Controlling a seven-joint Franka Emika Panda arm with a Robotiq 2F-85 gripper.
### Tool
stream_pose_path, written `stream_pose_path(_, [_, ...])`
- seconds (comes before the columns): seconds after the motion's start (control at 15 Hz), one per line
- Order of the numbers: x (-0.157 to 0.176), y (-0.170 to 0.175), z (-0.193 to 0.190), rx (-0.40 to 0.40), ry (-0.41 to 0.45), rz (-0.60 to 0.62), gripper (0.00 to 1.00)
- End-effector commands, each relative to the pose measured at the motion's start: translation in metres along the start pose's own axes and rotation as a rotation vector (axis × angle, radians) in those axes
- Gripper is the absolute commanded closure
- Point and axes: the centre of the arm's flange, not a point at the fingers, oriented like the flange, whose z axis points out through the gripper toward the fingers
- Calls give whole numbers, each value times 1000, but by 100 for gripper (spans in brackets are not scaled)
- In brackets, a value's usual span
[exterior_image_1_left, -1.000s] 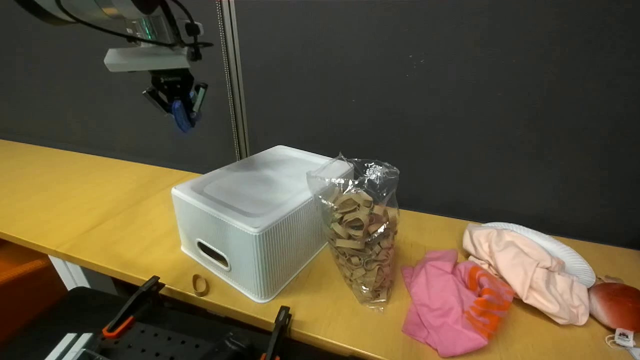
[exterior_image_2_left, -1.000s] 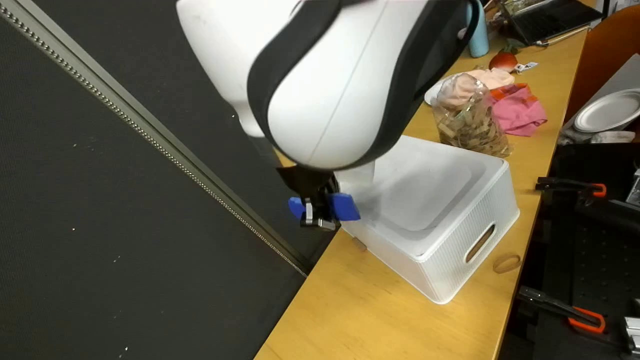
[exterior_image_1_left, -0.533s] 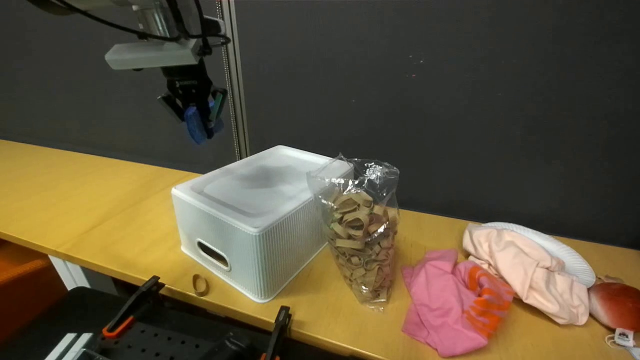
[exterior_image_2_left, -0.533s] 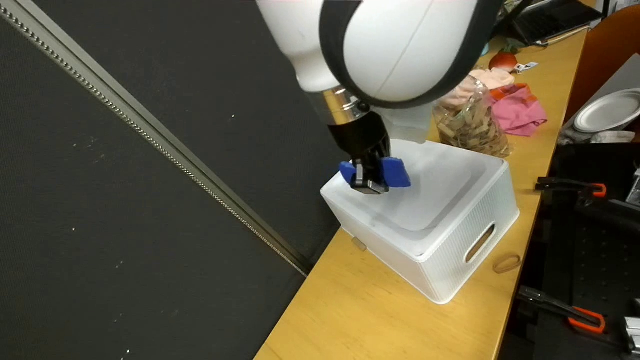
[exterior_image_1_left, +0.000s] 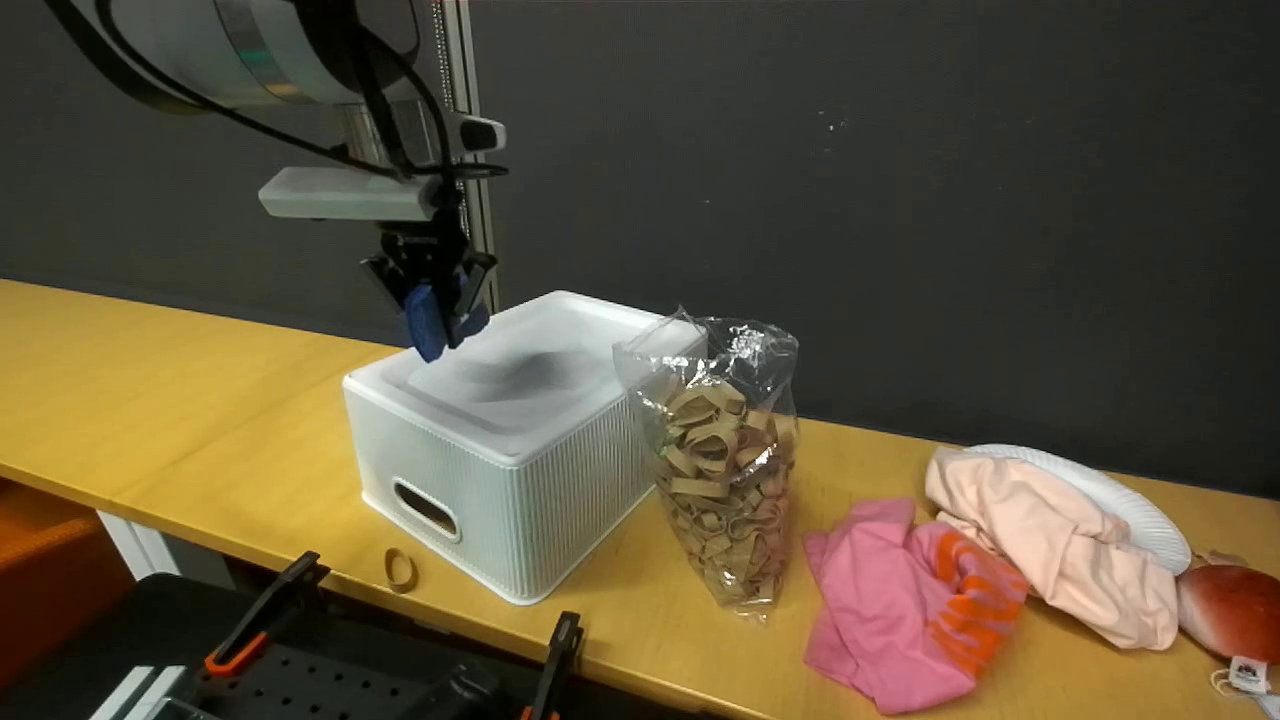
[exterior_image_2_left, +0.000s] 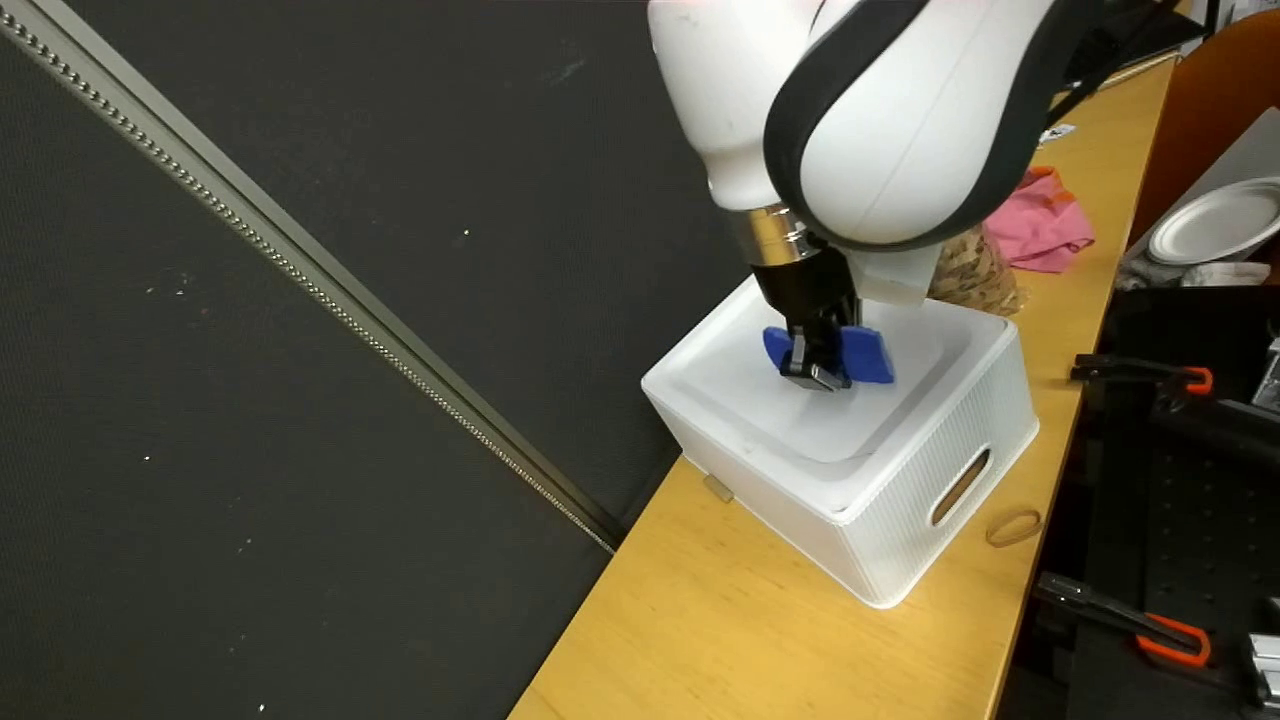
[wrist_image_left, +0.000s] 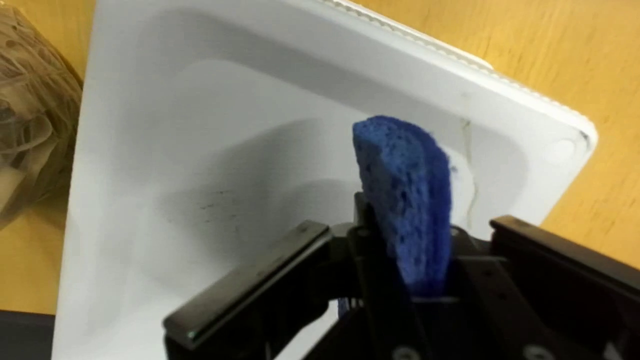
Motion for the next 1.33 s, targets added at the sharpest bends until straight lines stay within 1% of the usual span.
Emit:
stream_pose_path(0.0, [-4, 9, 15, 4, -4, 77, 97])
stream_pose_path(0.07, [-5, 11, 18, 7, -4, 94, 97])
stream_pose_path(0.13, [-6, 13, 20, 10, 1, 106, 89])
stream_pose_path(0.2, [-7, 14, 23, 8, 2, 118, 68])
stream_pose_path(0.27, [-6, 16, 25, 11, 5, 128, 63])
stream_pose_path(0.33, [-7, 17, 26, 12, 3, 138, 61])
stream_pose_path(0.8, [-6, 19, 10, -2, 4, 158, 11])
stream_pose_path(0.87, [-6, 19, 6, -3, 6, 157, 2])
stream_pose_path(0.93, [-6, 18, 3, -4, 6, 157, 0])
stream_pose_path(1.07, [-9, 19, 3, -3, 3, 154, 0])
stream_pose_path(1.2, [-4, 21, 5, 19, 6, 137, 0])
stream_pose_path(1.27, [-1, 17, -1, 36, 17, 125, 0])
